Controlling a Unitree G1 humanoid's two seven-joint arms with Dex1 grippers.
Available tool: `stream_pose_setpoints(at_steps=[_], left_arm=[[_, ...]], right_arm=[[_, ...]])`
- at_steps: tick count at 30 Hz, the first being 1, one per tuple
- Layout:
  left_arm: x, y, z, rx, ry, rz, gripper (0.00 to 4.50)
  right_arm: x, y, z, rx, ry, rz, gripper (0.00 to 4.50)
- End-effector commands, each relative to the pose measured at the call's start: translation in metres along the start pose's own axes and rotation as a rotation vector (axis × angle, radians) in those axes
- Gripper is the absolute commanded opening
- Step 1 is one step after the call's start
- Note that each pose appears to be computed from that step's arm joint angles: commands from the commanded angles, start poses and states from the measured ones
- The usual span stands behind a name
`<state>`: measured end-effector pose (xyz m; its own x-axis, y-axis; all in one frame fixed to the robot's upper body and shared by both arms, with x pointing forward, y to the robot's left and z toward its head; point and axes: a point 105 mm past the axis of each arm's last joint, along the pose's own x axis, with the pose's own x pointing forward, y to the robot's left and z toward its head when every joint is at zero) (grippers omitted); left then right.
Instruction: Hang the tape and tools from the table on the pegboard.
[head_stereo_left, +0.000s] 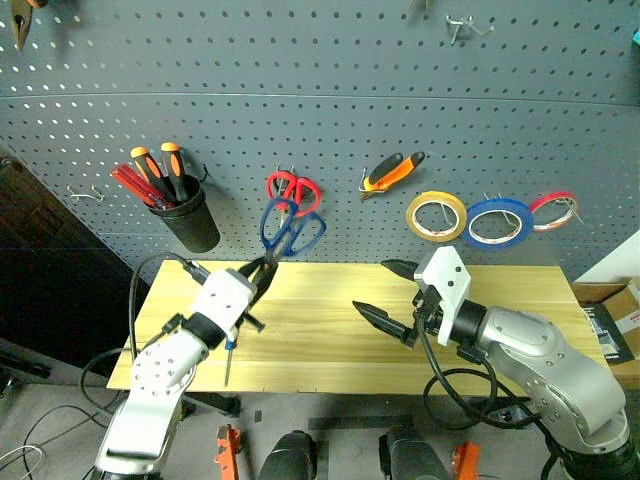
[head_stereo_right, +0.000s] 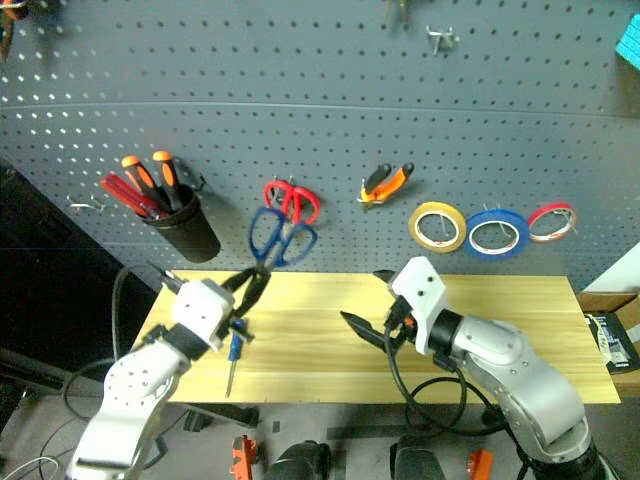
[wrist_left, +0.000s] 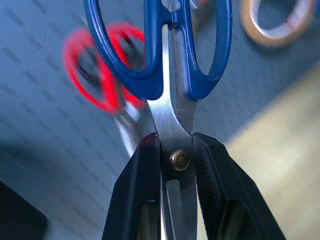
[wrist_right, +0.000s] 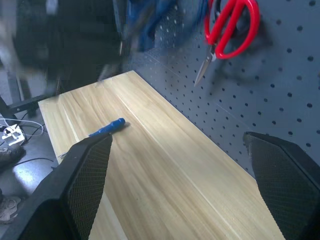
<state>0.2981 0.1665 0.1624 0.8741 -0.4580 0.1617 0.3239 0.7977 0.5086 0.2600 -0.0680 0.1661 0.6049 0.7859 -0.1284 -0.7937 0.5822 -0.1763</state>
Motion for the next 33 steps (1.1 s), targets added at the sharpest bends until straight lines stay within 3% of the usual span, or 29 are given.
stream_pose_setpoints(at_steps=[1, 14, 21, 25, 33], left_arm=[[0.008, 0.01, -0.002, -0.016, -0.002, 0.039, 0.63], [0.031, 0.01, -0.023, -0.143, 0.071, 0.059, 0.63], [0.03, 0.008, -0.028, -0.209, 0.104, 0.082, 2.68], [0.007, 0.0, -0.066, -0.272, 0.318, 0.097, 3.88], [-0.057, 0.011, -0.141, -0.398, 0.818, 0.213, 3.88]], right_arm=[[-0.002, -0.007, 0.015, -0.04, -0.056, -0.028, 4.5], [0.004, -0.005, 0.037, -0.071, -0.129, -0.012, 4.5], [0.006, -0.003, 0.041, -0.075, -0.141, -0.003, 4.5], [0.008, 0.006, 0.03, 0.028, -0.108, 0.013, 4.5], [0.02, 0.043, -0.007, 0.249, 0.118, 0.113, 4.5]])
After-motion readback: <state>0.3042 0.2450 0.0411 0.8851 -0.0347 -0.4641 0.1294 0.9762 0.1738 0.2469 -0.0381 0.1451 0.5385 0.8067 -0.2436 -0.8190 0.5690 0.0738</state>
